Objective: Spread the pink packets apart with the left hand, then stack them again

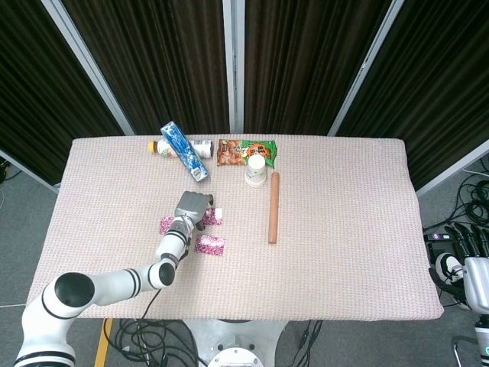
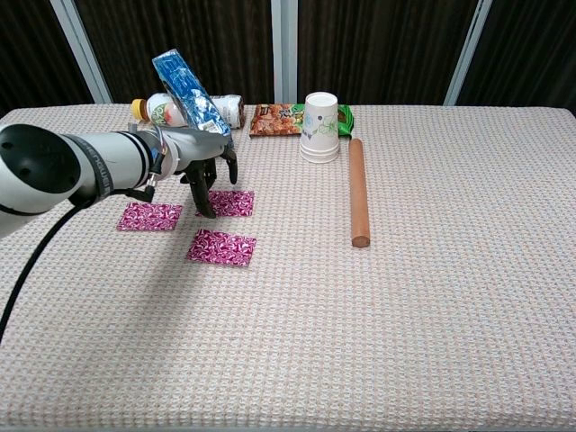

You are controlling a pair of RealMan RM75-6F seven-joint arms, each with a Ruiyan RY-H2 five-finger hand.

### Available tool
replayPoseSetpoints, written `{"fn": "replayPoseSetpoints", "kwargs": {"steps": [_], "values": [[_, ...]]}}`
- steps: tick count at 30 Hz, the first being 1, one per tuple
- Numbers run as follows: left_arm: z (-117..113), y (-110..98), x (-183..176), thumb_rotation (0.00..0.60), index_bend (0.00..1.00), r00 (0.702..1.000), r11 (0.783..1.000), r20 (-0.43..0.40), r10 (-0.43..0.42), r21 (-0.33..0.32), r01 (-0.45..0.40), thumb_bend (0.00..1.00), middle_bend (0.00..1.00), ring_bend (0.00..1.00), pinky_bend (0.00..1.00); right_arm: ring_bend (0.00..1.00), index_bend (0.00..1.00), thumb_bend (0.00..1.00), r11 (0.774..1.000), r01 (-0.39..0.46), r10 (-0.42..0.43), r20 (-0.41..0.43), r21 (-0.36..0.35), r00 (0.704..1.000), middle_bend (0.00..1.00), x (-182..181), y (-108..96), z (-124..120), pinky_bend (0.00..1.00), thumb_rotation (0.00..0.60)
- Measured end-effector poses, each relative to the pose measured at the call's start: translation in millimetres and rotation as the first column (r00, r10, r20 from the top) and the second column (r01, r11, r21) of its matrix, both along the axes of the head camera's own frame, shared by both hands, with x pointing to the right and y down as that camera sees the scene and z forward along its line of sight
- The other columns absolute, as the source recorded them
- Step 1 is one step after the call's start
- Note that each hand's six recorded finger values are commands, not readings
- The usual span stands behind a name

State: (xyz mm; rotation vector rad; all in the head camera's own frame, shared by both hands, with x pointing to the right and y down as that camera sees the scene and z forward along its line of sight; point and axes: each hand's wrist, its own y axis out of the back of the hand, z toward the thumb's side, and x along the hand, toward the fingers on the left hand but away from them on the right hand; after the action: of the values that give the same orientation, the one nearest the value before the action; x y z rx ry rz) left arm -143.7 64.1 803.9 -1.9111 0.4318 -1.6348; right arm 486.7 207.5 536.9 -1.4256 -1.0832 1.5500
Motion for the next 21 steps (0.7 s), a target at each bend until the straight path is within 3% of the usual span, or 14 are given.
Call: {"fn": "replayPoseSetpoints", "kwargs": {"steps": [21], "values": [[13,5,7,0.600,0.40,0.999,1.000,0.036,0.016,-0.002,-0.015,0.25,0.84,0.83,0.93,0.00,0.13,0.16,1.000,-0.015,0.015,-0.007,-0.007,1.000,0.09,5,0,2,0.00,0.494]]}}
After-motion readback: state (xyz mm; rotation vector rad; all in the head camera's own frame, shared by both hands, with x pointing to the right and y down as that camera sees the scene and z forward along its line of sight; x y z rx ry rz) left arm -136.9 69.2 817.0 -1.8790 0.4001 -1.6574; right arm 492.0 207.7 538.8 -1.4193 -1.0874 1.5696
